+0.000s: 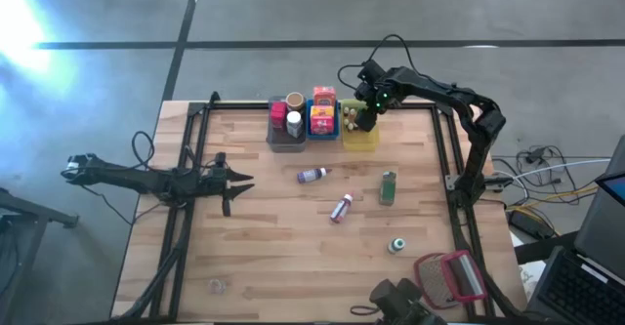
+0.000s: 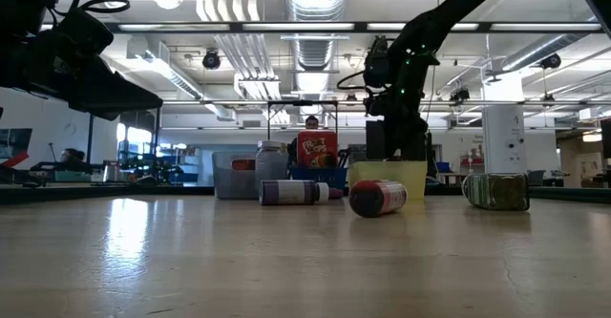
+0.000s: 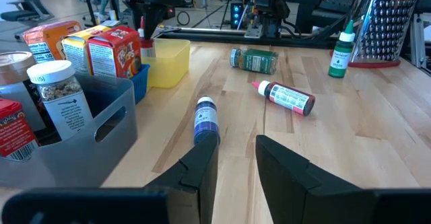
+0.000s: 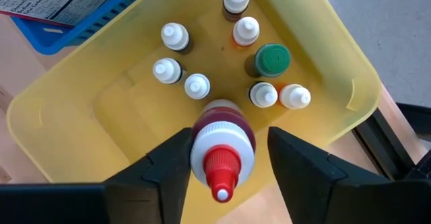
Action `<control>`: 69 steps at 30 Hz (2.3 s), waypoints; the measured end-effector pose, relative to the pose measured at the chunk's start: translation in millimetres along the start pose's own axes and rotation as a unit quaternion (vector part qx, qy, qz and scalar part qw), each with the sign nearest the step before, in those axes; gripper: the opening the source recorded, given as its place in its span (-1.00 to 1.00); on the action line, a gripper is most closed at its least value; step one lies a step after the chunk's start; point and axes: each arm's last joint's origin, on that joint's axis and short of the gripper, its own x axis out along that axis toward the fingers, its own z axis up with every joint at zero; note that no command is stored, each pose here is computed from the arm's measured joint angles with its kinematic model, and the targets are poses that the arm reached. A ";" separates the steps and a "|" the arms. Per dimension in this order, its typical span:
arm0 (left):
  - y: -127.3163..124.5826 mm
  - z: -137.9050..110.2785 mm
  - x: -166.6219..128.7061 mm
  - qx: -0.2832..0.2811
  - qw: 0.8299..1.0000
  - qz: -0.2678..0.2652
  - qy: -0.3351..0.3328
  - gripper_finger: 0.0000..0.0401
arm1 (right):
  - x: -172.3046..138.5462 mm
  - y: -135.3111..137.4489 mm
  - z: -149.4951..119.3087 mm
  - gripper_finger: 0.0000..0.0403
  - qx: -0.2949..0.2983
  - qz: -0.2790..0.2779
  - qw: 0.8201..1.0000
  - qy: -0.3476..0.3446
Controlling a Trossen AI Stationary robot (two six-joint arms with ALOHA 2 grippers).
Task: Pick & Place Kitchen Items
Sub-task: Put the red food coloring bottle into the yellow bin, then put the large green food coloring bottle into the yellow bin
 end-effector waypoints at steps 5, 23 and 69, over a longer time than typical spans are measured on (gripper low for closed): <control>0.0 0.0 0.0 0.000 1.000 0.000 0.000 -0.46 | -0.4 0.2 0.1 -0.03 -0.007 0.000 1.000 -0.001; 0.0 0.0 0.0 0.000 1.000 0.000 0.000 -0.46 | -40.1 4.6 0.3 -0.12 -0.018 -0.008 0.997 -0.069; 0.0 0.0 0.0 0.000 1.000 0.000 0.000 -0.46 | -195.1 149.8 -126.3 -0.28 -0.133 0.124 0.973 -0.145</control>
